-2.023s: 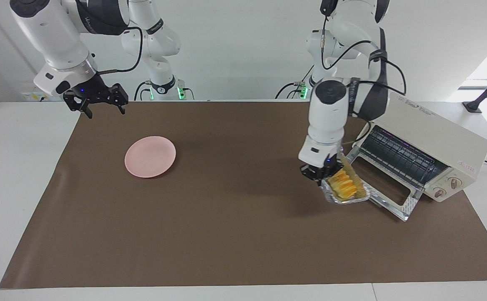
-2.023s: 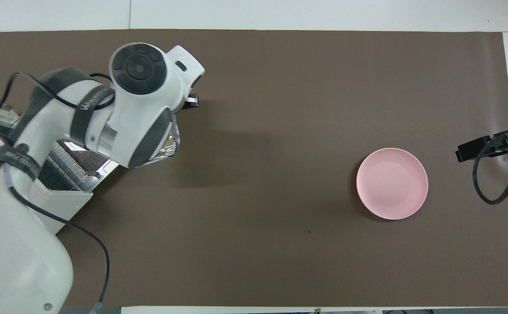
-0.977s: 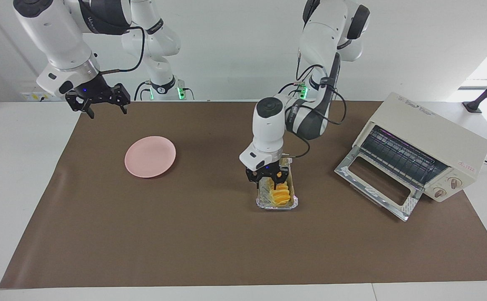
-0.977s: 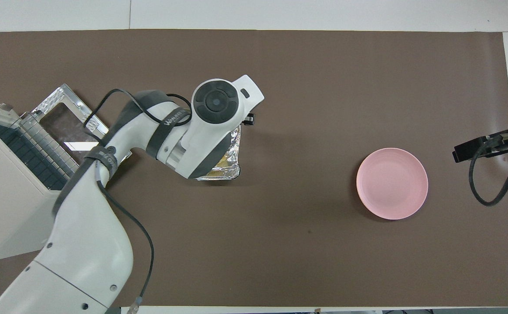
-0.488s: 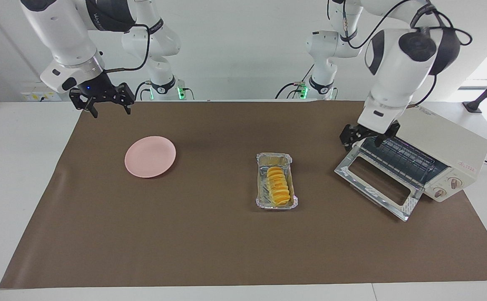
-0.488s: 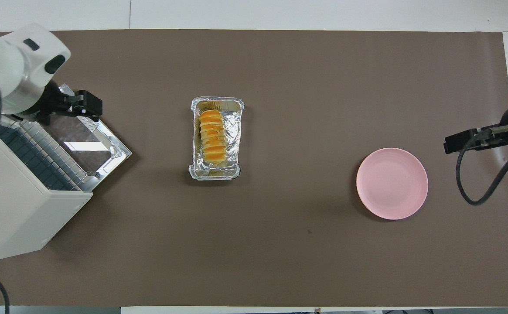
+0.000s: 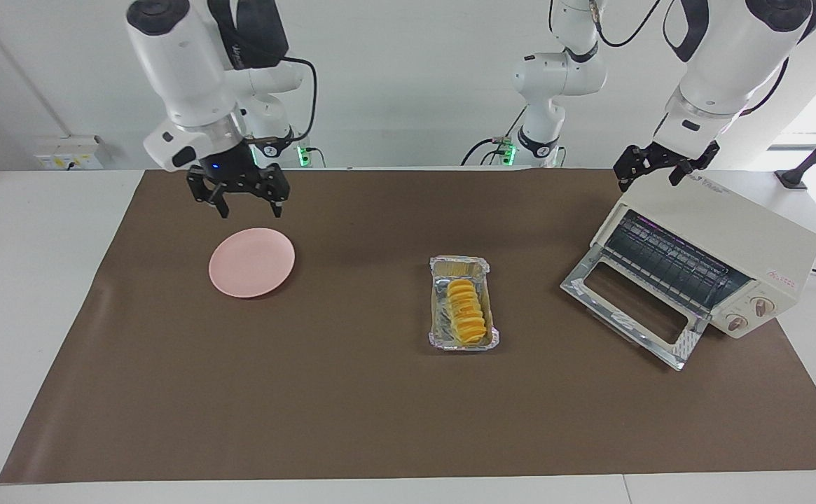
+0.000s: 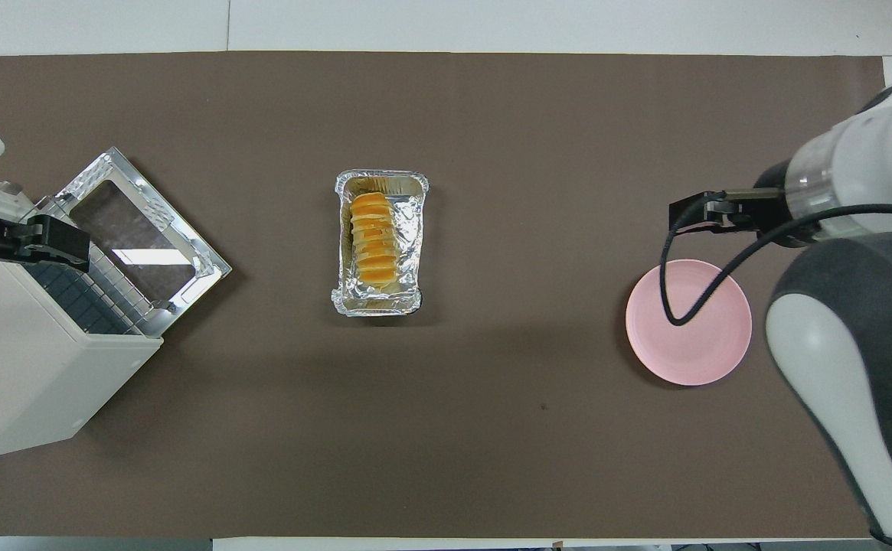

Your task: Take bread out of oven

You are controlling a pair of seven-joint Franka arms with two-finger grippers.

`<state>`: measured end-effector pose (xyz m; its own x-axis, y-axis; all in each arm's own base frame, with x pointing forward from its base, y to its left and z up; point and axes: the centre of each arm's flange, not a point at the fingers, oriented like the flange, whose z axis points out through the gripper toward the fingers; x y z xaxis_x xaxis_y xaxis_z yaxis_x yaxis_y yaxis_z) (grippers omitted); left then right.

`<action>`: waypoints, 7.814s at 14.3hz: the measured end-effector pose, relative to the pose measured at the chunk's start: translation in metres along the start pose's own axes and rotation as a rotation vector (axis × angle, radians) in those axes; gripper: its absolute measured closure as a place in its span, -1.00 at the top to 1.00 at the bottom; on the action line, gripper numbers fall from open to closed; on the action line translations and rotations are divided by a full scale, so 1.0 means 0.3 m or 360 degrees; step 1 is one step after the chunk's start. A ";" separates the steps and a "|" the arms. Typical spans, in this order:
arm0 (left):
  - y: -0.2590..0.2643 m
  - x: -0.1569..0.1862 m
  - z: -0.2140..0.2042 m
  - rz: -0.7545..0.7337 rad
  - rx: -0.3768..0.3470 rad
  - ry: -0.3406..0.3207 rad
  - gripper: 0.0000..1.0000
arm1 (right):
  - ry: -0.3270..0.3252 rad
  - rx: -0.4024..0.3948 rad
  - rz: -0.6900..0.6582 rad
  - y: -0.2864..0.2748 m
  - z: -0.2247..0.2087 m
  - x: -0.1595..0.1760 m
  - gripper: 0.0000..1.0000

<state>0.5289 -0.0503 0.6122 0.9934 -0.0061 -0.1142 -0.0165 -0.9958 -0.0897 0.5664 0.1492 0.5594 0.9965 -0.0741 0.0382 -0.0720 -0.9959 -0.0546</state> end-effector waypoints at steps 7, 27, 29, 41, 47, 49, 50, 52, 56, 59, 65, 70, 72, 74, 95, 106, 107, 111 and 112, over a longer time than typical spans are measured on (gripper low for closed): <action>-0.008 -0.020 -0.008 -0.0003 0.0000 -0.0003 1.00 | -0.0016 -0.0099 0.0152 -0.611 0.432 0.069 1.00; -0.009 -0.020 -0.009 -0.0004 0.0000 -0.0003 1.00 | 0.0071 -0.0084 0.0140 -0.859 0.881 0.124 0.92; -0.009 -0.020 -0.009 -0.0004 0.0000 -0.0003 1.00 | 0.0076 -0.0082 0.0141 -0.859 0.876 0.126 0.47; -0.009 -0.020 -0.009 -0.0004 0.0000 -0.0003 1.00 | 0.0143 -0.0011 0.0187 -0.836 0.780 0.184 -0.96; -0.009 -0.020 -0.009 -0.0004 0.0000 -0.0003 1.00 | 0.0112 0.0072 0.0260 -0.386 0.425 0.455 -0.96; -0.009 -0.020 -0.009 -0.0004 0.0000 -0.0003 1.00 | 0.0121 0.0062 0.0234 -0.169 0.417 0.542 -0.96; -0.009 -0.020 -0.009 -0.0004 0.0000 -0.0003 1.00 | 0.0123 0.0053 0.0211 -0.058 0.422 0.579 -0.96; -0.009 -0.020 -0.009 -0.0004 0.0000 -0.0003 1.00 | 0.0122 0.0036 0.0175 0.159 0.434 0.635 -0.96; -0.009 -0.020 -0.009 -0.0004 0.0000 -0.0003 1.00 | 0.0107 0.0025 0.0210 0.417 0.519 0.688 -0.96; -0.009 -0.020 -0.009 -0.0004 0.0000 -0.0003 1.00 | 0.0114 0.0022 0.0136 0.486 0.615 0.713 -0.96; -0.009 -0.020 -0.009 -0.0004 0.0000 -0.0003 1.00 | 0.0223 0.0026 0.0011 0.504 0.704 0.735 -0.96; -0.009 -0.020 -0.009 -0.0004 0.0000 -0.0003 1.00 | 0.0188 -0.0052 -0.0041 0.506 0.678 0.717 -0.02; -0.009 -0.020 -0.009 -0.0004 0.0000 -0.0003 1.00 | 0.0154 -0.0094 -0.0073 0.483 0.620 0.697 0.37; -0.009 -0.020 -0.009 -0.0004 0.0000 -0.0003 1.00 | 0.0147 -0.0097 -0.0106 0.417 0.583 0.682 0.76; -0.009 -0.020 -0.009 -0.0004 0.0000 -0.0003 1.00 | 0.0152 -0.0200 -0.0159 0.217 0.802 0.638 0.99; -0.009 -0.020 -0.009 -0.0004 0.0000 -0.0003 1.00 | 0.0139 -0.0045 -0.0049 0.242 0.846 0.635 -0.73; -0.009 -0.020 -0.009 -0.0004 0.0000 -0.0003 1.00 | 0.0141 -0.0045 -0.0047 0.245 0.844 0.635 -0.76; -0.009 -0.020 -0.009 -0.0004 0.0000 -0.0003 1.00 | 0.0096 -0.0061 -0.0029 0.273 0.786 0.626 -0.76; -0.009 -0.020 -0.009 -0.0004 0.0000 -0.0003 1.00 | 0.0077 -0.0070 -0.0027 0.275 0.732 0.616 -0.81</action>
<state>0.5233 -0.0478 0.6157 0.9933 -0.0035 -0.1156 -0.0140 -0.9959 -0.0899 0.7539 0.0645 0.3427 0.9945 -0.0586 0.0872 -0.0580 -0.9983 -0.0100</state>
